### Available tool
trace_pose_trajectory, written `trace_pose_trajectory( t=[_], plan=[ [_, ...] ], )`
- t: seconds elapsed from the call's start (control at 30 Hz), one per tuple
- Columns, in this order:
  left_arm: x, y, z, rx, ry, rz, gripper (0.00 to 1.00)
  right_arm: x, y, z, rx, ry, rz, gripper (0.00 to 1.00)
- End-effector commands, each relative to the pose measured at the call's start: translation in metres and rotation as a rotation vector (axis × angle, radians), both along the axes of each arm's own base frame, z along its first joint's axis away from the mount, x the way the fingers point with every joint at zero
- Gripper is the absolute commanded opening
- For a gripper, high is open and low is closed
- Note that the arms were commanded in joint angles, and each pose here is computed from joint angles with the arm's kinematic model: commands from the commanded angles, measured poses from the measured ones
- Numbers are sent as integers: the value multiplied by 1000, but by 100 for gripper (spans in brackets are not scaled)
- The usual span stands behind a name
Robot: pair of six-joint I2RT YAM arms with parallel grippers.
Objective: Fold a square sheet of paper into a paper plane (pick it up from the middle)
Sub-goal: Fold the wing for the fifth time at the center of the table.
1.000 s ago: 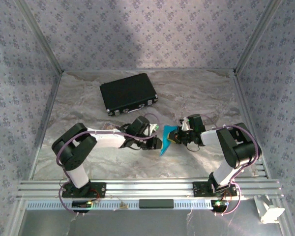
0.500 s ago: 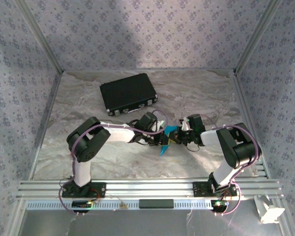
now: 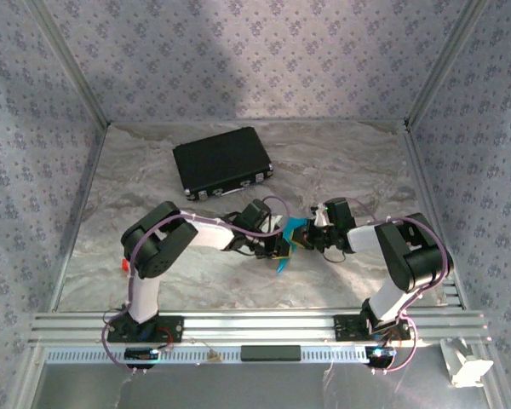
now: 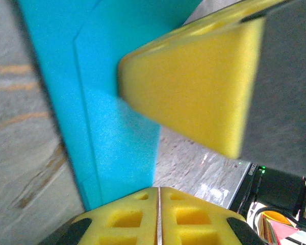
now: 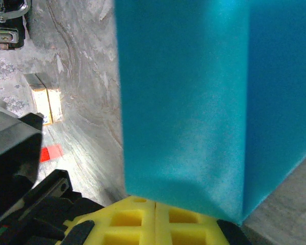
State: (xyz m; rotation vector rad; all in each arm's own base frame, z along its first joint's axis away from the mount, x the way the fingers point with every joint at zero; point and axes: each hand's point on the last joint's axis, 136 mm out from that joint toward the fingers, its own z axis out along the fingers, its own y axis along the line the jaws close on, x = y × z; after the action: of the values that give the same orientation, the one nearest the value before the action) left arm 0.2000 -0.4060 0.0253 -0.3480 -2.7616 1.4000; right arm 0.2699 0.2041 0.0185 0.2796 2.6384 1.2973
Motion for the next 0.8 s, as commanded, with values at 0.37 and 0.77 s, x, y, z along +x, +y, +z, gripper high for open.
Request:
trace_pose_trajectory(
  t=[0.37, 0.77],
  plan=[
    [-32, 10, -4, 13, 62, -76, 8, -23, -23, -42, -156, 125, -41, 4],
    [-62, 27, -13, 106, 62, -156, 6, -22, -24, -41, -158, 122, -43, 4]
  ],
)
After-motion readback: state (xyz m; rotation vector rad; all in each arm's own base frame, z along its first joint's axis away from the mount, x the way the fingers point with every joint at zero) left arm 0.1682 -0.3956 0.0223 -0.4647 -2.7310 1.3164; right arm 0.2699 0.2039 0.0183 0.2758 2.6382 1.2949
